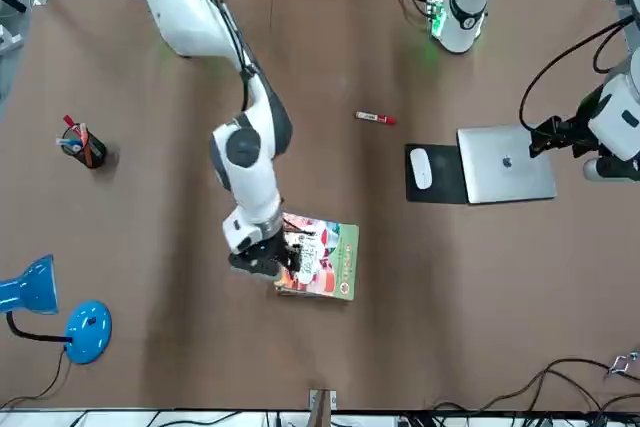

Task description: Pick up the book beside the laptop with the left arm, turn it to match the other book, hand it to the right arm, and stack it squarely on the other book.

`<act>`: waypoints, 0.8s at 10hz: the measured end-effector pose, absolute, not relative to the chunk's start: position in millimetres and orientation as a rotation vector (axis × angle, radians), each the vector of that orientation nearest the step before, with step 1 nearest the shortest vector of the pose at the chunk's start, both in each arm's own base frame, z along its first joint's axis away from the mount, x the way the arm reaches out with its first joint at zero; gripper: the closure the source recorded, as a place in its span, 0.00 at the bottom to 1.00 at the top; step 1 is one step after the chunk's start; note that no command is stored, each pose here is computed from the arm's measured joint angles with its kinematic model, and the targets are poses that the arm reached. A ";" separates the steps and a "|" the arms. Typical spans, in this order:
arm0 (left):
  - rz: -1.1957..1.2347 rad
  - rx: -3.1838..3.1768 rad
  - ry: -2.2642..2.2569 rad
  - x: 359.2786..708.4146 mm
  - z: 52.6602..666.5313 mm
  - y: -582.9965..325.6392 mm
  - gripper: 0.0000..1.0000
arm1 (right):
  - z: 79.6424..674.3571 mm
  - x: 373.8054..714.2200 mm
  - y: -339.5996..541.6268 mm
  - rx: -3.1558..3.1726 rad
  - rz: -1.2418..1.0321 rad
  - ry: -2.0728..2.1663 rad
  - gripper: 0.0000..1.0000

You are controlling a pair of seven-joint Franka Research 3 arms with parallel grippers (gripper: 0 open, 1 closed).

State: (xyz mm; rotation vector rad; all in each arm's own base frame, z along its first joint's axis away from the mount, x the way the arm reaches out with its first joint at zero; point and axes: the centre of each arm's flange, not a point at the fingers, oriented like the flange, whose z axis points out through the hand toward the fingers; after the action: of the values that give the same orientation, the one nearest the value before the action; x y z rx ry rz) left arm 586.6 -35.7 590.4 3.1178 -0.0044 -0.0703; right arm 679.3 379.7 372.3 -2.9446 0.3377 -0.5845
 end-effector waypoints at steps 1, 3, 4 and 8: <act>-0.070 3.118 -0.003 586.7 590.4 -35.3 0.00 | 394.6 687.2 360.6 -2.938 -0.611 0.328 0.00; -0.070 3.118 0.000 586.7 590.4 -34.3 0.00 | 424.7 700.2 312.0 -2.976 -0.566 0.309 0.00; -0.070 3.118 0.001 586.8 590.4 -34.0 0.00 | 443.6 703.9 281.1 -2.993 -0.500 0.291 0.00; -0.070 3.118 0.027 587.4 590.2 -24.4 0.00 | 516.3 708.4 85.6 -3.057 -0.278 0.085 0.00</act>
State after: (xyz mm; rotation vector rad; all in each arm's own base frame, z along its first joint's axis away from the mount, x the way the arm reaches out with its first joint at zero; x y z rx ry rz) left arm 587.4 -24.4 590.2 3.1176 0.0267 -0.0700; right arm 708.4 85.6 516.3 -3.0569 0.0846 -0.2777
